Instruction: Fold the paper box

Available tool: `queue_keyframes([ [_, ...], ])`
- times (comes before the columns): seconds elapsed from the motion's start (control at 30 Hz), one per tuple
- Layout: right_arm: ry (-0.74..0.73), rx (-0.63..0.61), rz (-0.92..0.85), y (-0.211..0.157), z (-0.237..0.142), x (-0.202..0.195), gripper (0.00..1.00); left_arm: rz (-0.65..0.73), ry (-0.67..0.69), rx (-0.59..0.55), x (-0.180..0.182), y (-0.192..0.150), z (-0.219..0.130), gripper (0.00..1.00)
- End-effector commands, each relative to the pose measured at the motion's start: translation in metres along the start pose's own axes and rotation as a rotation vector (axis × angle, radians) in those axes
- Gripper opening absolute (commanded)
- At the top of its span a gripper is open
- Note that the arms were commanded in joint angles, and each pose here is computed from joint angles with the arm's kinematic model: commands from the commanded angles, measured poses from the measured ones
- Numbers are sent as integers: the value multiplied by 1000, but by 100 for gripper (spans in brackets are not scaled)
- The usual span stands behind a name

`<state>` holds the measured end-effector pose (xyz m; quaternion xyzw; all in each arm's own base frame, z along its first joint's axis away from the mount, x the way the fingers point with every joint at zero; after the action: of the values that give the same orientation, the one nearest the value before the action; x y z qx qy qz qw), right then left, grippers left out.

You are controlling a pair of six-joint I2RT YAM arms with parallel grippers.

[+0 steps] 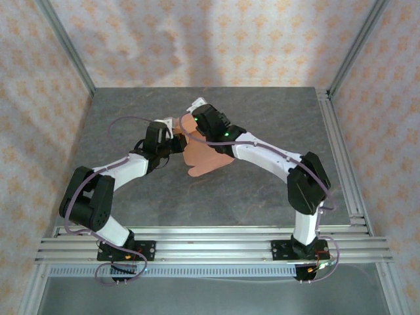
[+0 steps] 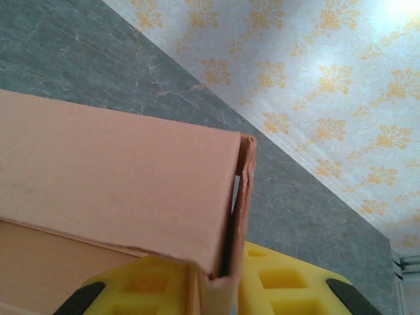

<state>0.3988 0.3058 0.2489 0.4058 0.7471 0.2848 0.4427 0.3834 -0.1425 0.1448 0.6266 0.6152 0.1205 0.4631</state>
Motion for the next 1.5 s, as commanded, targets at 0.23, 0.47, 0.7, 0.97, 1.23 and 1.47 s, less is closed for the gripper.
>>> queue_keyframes([
  [0.23,-138,-25,-57,0,7,-4,6,26,-33,-28,-10,12,-1,0],
  [0.47,-216,-48,-102,-3,10,1,9,24,-33,-26,-10,12,-3,0],
  [0.7,-278,-54,-96,-3,16,1,0,25,-31,-28,-10,14,-4,0],
  [0.97,-434,-69,-52,-3,23,-4,0,9,-32,-31,-11,15,-3,0],
  [1.23,-559,-76,-26,-2,33,-3,0,6,-42,-29,-13,17,-3,0],
  [1.47,-531,-100,39,11,33,-3,0,0,-33,-27,-12,16,-5,0],
])
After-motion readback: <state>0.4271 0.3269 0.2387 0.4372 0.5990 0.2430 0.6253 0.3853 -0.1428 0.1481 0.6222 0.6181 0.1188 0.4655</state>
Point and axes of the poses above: each hand's point on the last joint's axis, 136 mm out from that joint toward the fingers, its own z axis out along the fingers, its own x axis along the line the jaws close on, y = z × x, the point moved 4 cm from there along -z, back along the fingers, and after that the axes turned 9 degrees about z, right-handed, at the moved point
